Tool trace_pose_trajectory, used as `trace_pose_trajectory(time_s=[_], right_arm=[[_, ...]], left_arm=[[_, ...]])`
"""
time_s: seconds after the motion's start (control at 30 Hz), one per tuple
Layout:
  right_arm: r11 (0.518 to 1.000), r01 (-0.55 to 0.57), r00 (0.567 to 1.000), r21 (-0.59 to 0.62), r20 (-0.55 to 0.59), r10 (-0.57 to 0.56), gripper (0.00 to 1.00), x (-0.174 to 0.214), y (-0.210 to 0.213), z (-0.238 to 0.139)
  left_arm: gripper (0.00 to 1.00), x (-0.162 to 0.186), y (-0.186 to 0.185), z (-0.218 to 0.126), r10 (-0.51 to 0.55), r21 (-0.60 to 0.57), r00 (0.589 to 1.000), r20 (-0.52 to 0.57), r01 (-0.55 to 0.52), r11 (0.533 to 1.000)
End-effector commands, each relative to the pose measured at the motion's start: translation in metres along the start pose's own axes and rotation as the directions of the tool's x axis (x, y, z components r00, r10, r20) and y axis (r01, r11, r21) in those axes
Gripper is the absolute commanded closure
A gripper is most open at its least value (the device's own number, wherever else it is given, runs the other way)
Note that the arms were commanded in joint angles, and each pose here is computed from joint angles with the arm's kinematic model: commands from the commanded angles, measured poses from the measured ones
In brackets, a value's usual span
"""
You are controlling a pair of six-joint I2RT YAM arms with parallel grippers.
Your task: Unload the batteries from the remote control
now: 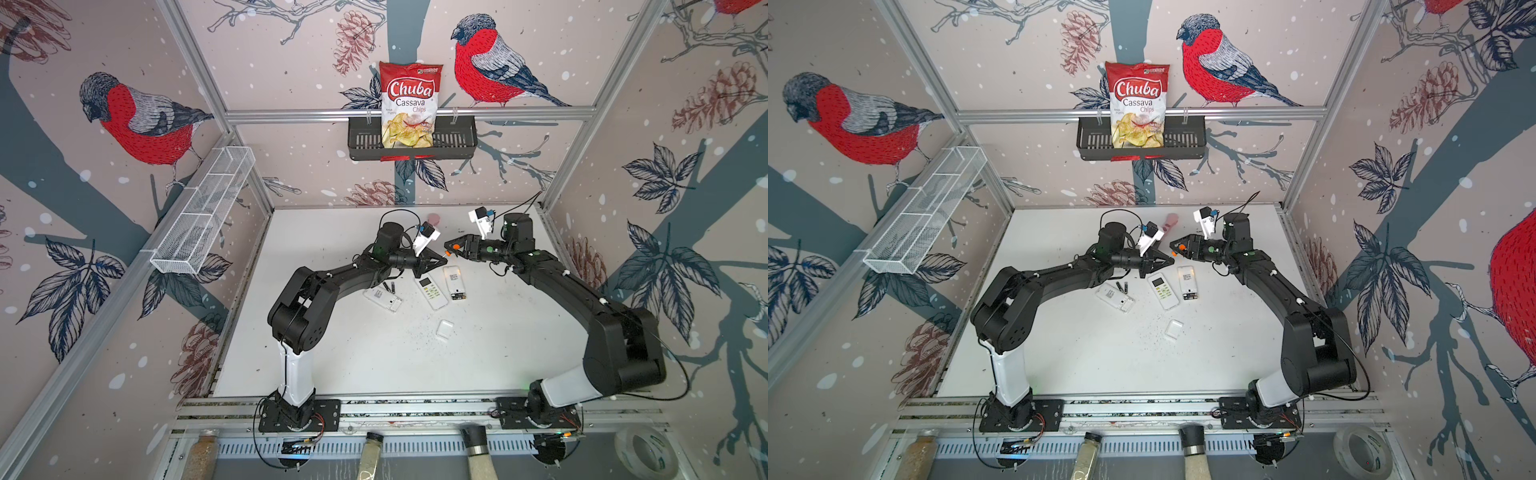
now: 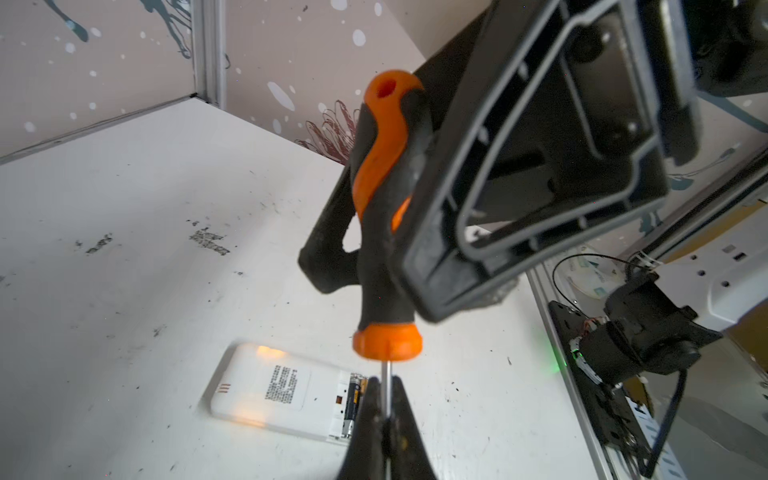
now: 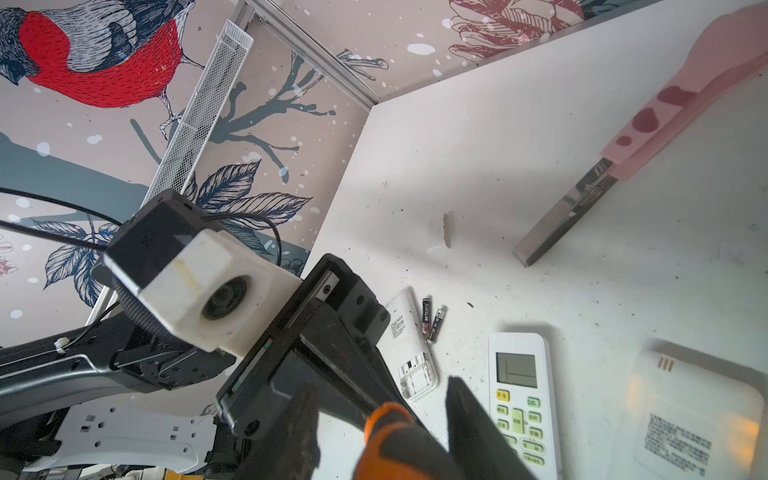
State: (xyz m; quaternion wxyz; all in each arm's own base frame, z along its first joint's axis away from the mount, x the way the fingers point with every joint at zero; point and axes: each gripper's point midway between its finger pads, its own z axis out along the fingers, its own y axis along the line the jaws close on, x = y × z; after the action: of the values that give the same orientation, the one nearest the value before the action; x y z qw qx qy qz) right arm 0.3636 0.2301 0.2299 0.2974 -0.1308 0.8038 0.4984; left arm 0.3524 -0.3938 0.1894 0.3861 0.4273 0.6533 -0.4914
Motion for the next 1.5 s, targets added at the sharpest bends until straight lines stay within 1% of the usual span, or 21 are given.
trace_pose_trajectory(time_s=[0.0, 0.07, 0.1, 0.17, 0.27, 0.37, 0.6, 0.8, 1.0, 1.17, 1.23, 1.33, 1.47], right_arm=[[1.0, 0.01, 1.0, -0.026, 0.002, -0.01, 0.42, -0.005, 0.006, -0.001], [0.999, 0.016, 1.0, -0.031, -0.002, -0.016, 0.42, -0.006, 0.006, -0.003], [0.999, 0.019, 1.0, -0.034, -0.006, -0.019, 0.44, -0.006, 0.007, -0.004], [0.999, 0.021, 0.999, -0.049, -0.025, -0.023, 0.5, -0.004, 0.009, -0.003], [0.997, 0.018, 0.999, -0.072, -0.048, -0.022, 0.56, 0.0, 0.011, -0.002], [0.997, 0.013, 0.998, -0.072, -0.067, -0.018, 0.56, 0.001, 0.008, 0.0], [0.996, 0.003, 0.993, -0.091, -0.115, -0.013, 0.56, 0.007, 0.008, 0.011], [0.996, -0.006, 0.992, -0.094, -0.128, -0.006, 0.66, 0.01, 0.008, 0.013], [0.996, -0.014, 0.991, -0.092, -0.137, 0.001, 0.68, 0.013, 0.006, 0.012], [0.995, -0.021, 0.989, -0.099, -0.146, 0.006, 0.76, 0.015, 0.005, 0.014], [0.995, -0.025, 0.989, -0.099, -0.148, 0.01, 0.76, 0.015, 0.005, 0.014], [0.995, -0.025, 0.988, -0.101, -0.153, 0.01, 0.73, 0.017, 0.005, 0.014], [0.995, -0.024, 0.987, -0.098, -0.161, 0.008, 0.74, 0.018, 0.004, 0.014]], left_arm=[[1.0, -0.006, 0.012, -0.005, 0.055, -0.104, 0.998, 0.013, -0.054, 0.993], [1.0, -0.005, 0.013, -0.007, 0.068, -0.12, 0.998, 0.01, -0.066, 0.991], [1.0, -0.005, 0.012, -0.008, 0.07, -0.119, 0.998, 0.008, -0.068, 0.991], [1.0, -0.005, 0.012, -0.007, 0.07, -0.117, 0.998, 0.003, -0.069, 0.991], [1.0, -0.005, 0.01, -0.008, 0.077, -0.119, 0.997, 0.001, -0.077, 0.99], [1.0, -0.003, 0.008, -0.005, 0.098, -0.128, 0.995, -0.023, -0.1, 0.987], [1.0, 0.001, -0.002, 0.001, 0.118, -0.1, 0.991, -0.064, -0.124, 0.987], [1.0, -0.001, -0.002, 0.0, 0.124, -0.109, 0.99, -0.064, -0.131, 0.985], [1.0, -0.002, 0.001, -0.002, 0.127, -0.123, 0.989, -0.074, -0.136, 0.983], [1.0, -0.003, 0.001, -0.002, 0.131, -0.127, 0.988, -0.078, -0.14, 0.982], [1.0, -0.001, 0.002, -0.002, 0.131, -0.129, 0.988, -0.083, -0.141, 0.982], [1.0, -0.001, 0.003, -0.001, 0.132, -0.128, 0.987, -0.094, -0.144, 0.981], [1.0, -0.001, 0.003, -0.001, 0.134, -0.126, 0.986, -0.103, -0.147, 0.981]])
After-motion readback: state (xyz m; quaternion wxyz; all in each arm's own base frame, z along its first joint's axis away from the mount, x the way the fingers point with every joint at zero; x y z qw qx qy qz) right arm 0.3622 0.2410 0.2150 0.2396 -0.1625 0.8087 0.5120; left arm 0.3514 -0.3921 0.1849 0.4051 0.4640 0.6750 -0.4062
